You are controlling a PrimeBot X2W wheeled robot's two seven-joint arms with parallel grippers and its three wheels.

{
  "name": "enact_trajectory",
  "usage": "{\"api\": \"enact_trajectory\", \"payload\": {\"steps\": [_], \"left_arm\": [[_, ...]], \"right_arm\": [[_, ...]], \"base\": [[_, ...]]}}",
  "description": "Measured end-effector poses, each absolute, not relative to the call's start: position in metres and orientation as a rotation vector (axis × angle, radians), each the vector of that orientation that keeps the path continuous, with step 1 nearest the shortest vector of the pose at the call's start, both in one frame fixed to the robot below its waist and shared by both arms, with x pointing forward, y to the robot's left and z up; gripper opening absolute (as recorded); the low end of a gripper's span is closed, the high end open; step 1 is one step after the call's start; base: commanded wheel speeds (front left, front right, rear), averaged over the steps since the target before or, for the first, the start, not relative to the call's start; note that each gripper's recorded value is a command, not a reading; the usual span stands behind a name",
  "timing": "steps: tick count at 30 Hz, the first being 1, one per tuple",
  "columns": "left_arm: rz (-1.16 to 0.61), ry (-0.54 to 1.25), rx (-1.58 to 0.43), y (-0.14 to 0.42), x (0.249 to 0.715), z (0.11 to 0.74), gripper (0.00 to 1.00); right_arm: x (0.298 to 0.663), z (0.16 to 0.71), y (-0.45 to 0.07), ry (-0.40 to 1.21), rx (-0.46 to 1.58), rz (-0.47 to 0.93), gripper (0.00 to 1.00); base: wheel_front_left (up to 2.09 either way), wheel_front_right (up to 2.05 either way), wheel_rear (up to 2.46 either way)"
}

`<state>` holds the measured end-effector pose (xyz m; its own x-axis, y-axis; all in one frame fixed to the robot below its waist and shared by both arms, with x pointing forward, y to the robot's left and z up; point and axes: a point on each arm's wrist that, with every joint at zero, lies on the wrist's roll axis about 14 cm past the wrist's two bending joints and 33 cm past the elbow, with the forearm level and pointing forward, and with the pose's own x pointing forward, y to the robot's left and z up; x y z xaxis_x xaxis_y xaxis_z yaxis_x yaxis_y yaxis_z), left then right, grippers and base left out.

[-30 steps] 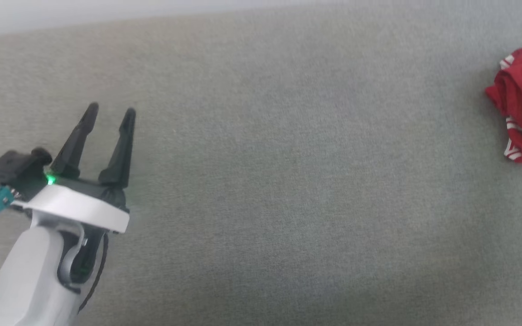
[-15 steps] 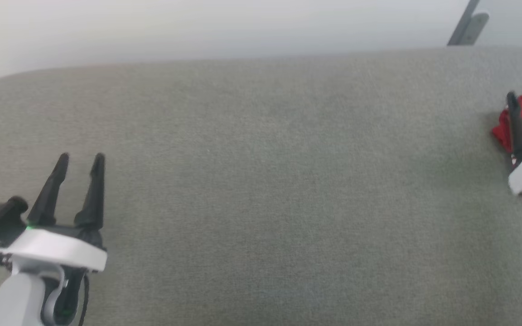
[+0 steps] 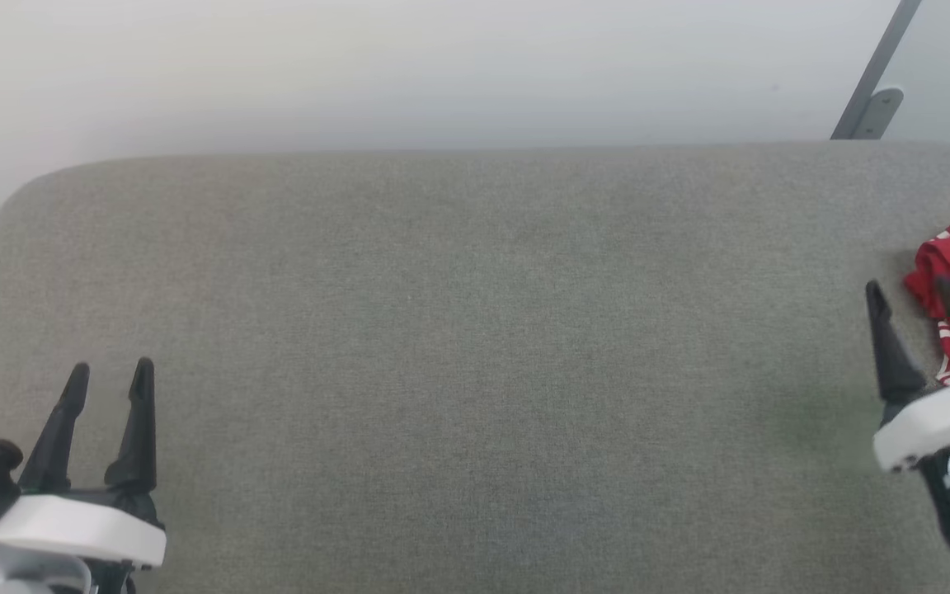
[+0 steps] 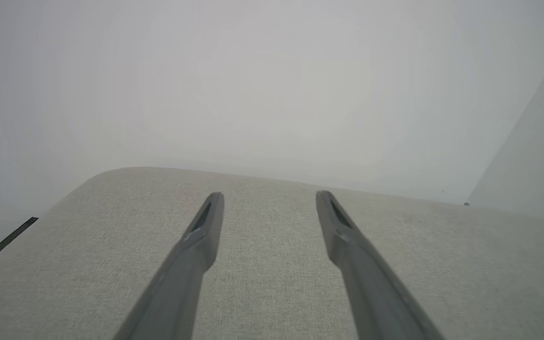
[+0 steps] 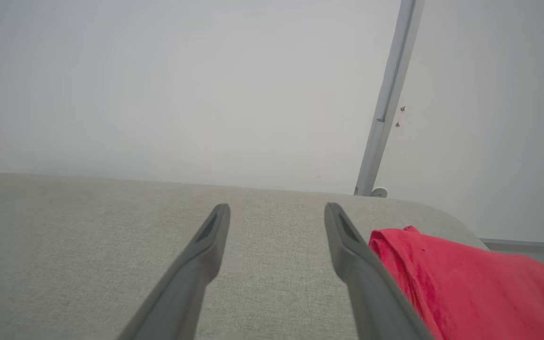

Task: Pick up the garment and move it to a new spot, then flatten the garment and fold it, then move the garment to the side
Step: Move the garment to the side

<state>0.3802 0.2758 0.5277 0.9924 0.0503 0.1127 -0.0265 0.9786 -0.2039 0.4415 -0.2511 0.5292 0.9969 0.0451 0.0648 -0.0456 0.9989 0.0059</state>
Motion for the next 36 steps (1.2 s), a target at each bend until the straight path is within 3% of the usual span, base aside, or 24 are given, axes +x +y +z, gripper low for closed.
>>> {"api": "enact_trajectory", "payload": {"steps": [19,36], "left_arm": [[0.052,-0.129,-0.195,0.276,0.363,0.529,1.0],[0.04,-0.143,-0.197,0.269,0.363,0.532,1.0]], "right_arm": [[0.401,0.503,-0.233,-0.041,0.105,0.025,1.0],[0.389,0.496,-0.233,-0.032,0.135,0.005,1.0]], "base": [[0.0,0.0,0.0],[0.0,0.0,0.0]]}}
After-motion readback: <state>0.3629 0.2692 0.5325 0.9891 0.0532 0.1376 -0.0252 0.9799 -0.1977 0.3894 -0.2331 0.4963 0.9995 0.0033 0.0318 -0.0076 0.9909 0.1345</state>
